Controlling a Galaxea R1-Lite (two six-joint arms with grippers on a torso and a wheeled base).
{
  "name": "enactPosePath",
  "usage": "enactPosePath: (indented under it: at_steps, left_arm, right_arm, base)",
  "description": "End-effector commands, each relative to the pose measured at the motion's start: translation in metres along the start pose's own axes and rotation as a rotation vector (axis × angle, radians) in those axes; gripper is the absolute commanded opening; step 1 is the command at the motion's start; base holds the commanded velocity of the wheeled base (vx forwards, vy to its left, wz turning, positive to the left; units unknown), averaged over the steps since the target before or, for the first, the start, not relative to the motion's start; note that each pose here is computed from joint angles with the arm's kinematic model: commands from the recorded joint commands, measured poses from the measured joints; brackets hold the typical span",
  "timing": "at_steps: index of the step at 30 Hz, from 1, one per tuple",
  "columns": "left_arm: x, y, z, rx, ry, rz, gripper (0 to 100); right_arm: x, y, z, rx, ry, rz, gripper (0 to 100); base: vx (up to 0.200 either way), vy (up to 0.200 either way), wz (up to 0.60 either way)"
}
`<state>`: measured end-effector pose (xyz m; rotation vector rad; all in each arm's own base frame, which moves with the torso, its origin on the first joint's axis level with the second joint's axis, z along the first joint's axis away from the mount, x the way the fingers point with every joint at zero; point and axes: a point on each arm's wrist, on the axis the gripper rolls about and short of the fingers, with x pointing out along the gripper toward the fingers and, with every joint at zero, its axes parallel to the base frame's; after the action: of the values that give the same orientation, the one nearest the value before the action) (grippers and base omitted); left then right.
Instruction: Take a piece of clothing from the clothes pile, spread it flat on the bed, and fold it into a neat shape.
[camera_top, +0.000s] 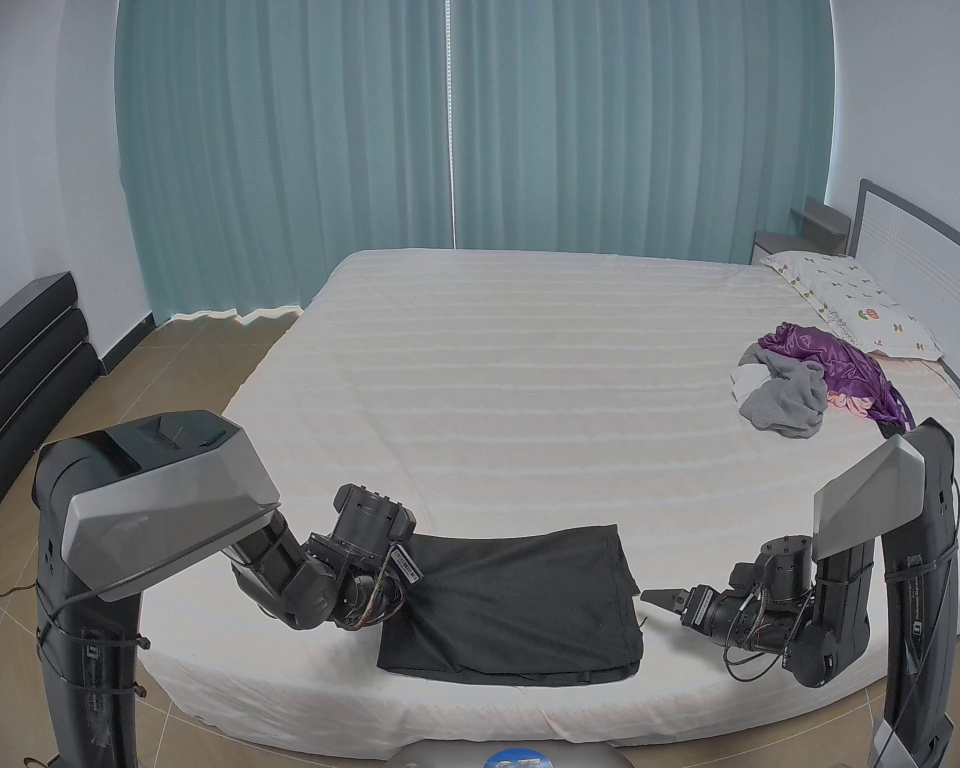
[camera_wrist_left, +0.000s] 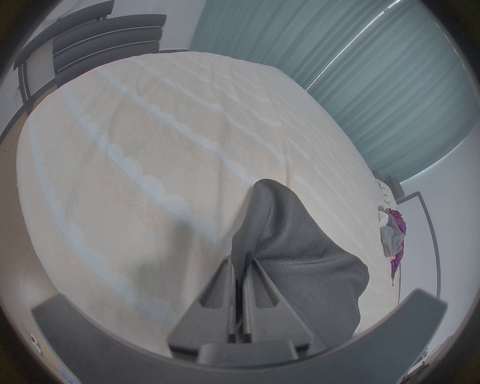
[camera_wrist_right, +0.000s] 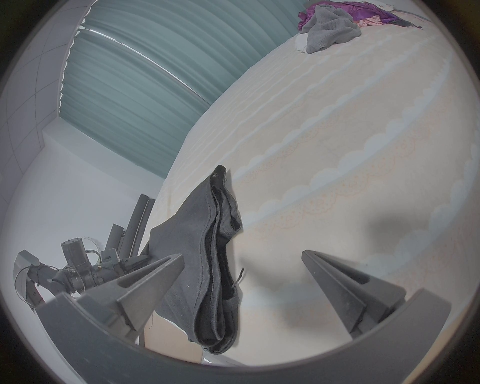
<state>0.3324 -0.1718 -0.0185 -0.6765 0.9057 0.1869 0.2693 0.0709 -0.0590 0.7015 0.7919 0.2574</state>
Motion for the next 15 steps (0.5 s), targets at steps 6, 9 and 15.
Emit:
enactPosePath:
  at_steps: [6, 9, 15]
  left_arm:
    - [0.0000, -0.0004, -0.0005, -0.001, 0.000, -0.002, 100]
    - [-0.0004, 0.0000, 0.0000, -0.002, -0.001, -0.001, 100]
    - [-0.0017, 0.0006, 0.0032, -0.008, -0.007, -0.005, 100]
  right_arm:
    - [0.0004, 0.0009, 0.0010, -0.004, -0.010, 0.009, 100]
    - [0.0002, 0.0008, 0.0008, -0.004, -0.009, 0.008, 100]
    - [0.0004, 0.0009, 0.0010, -0.004, -0.010, 0.009, 100]
  base:
    - [0.000, 0.000, 0.00]
    - [0.000, 0.000, 0.00]
    - [0.000, 0.000, 0.00]
